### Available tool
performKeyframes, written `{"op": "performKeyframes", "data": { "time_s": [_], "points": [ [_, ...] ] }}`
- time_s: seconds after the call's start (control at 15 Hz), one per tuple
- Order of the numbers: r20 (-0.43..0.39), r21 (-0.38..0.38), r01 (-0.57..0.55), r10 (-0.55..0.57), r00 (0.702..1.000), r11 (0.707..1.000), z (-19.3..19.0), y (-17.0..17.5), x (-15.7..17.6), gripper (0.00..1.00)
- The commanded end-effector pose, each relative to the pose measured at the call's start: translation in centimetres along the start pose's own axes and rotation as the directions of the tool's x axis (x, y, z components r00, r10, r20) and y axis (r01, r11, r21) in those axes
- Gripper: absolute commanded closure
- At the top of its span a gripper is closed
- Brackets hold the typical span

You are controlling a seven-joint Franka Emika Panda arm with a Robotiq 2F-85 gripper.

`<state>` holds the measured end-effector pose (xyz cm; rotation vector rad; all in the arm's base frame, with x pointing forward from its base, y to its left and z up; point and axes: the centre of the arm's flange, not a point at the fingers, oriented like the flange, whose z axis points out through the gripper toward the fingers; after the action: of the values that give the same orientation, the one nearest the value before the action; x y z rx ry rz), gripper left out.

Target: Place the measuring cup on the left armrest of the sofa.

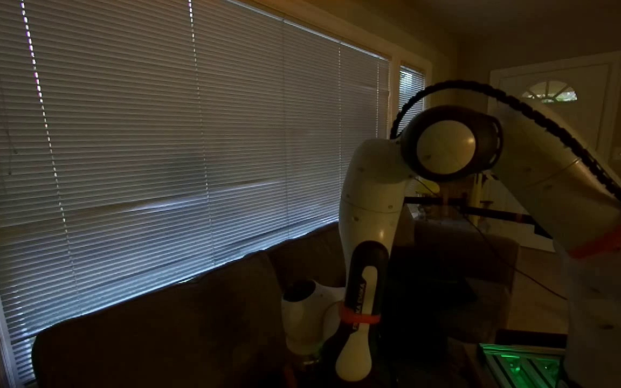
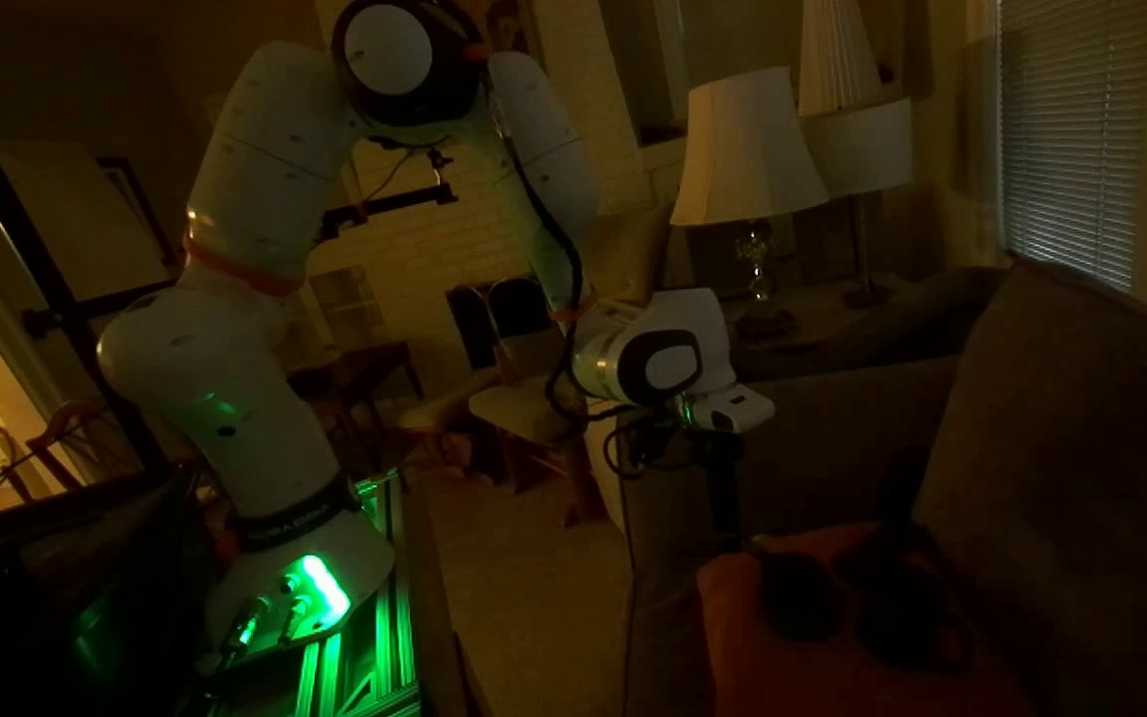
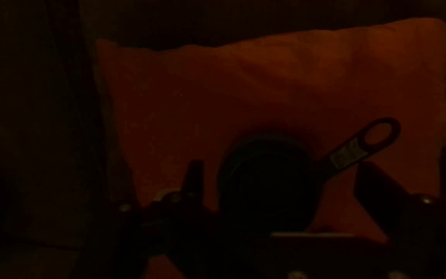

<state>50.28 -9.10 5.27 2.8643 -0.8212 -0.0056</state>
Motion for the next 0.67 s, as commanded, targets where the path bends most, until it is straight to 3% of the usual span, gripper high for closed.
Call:
{"op": "performKeyframes", "data": {
  "time_s": [0.0, 0.6],
  "points": [
    [-0.001, 0.000, -0.001, 0.001, 1.000, 1.000, 0.0, 0.0, 0.0, 0.00],
    [-0.071, -0.001, -0.058, 0.058, 0.996, 0.998, 4.1, -3.4, 3.5, 0.00]
  ]
}}
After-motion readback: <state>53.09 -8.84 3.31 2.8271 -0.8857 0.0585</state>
